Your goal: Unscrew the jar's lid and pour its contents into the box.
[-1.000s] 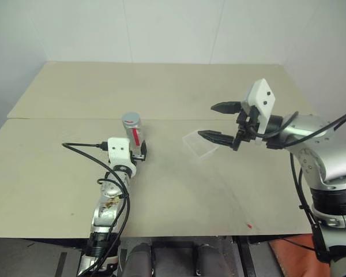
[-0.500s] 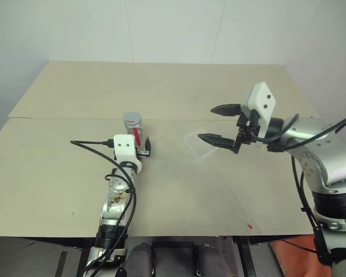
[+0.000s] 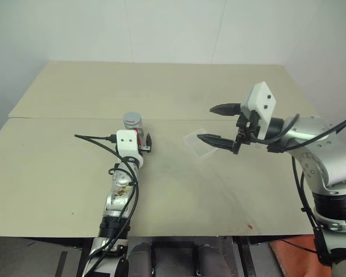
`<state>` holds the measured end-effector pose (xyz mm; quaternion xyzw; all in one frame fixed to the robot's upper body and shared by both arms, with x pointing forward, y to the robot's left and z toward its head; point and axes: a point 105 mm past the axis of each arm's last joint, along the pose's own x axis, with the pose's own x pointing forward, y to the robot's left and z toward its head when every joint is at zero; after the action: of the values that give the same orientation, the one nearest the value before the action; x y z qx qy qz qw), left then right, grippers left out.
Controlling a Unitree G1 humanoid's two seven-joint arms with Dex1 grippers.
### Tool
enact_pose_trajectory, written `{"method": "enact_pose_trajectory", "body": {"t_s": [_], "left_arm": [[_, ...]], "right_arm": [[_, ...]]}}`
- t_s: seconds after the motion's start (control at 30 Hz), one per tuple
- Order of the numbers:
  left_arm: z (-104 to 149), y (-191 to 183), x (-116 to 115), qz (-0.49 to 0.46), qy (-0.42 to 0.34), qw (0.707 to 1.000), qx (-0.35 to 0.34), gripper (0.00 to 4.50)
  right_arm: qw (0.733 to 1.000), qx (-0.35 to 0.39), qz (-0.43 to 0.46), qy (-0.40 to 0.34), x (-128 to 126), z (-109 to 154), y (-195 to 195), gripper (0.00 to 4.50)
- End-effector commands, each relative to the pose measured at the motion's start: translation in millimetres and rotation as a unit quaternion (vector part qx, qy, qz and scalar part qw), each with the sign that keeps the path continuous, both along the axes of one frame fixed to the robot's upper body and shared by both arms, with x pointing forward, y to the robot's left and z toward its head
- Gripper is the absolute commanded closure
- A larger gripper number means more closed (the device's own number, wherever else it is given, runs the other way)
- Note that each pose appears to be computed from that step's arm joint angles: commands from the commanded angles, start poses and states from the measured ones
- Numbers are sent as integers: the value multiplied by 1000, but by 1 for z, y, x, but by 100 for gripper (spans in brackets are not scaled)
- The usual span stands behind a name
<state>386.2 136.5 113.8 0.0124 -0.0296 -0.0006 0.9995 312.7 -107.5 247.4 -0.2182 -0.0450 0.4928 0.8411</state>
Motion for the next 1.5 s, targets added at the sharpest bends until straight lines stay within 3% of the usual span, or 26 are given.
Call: {"method": "enact_pose_trajectory", "body": {"t_s": [0.03, 0.5, 0.6, 0.7, 0.73, 1.17, 1.5], "left_arm": [[14, -4, 4, -2, -27, 1000, -2, 4], [18, -9, 15, -6, -33, 999, -6, 4], [16, -11, 15, -11, -32, 999, -9, 62], [17, -10, 17, -10, -34, 999, -10, 157], [17, -9, 18, -9, -34, 999, -8, 164], [27, 2, 19, -32, -46, 998, 3, 164], [49, 14, 6, -138, -56, 989, 21, 164]], "right_arm": [[1000, 9, -2, -23, -4, 13, -4, 0], [1000, 7, -1, -22, -7, 10, -5, 0], [1000, 5, 0, -22, -9, 9, -5, 0], [1000, 5, -2, -23, -10, 9, -6, 0], [1000, 5, -2, -23, -10, 9, -6, 0], [1000, 11, -1, -19, -12, 4, -4, 0], [1000, 13, 8, -17, -1, 6, 3, 0]]}}
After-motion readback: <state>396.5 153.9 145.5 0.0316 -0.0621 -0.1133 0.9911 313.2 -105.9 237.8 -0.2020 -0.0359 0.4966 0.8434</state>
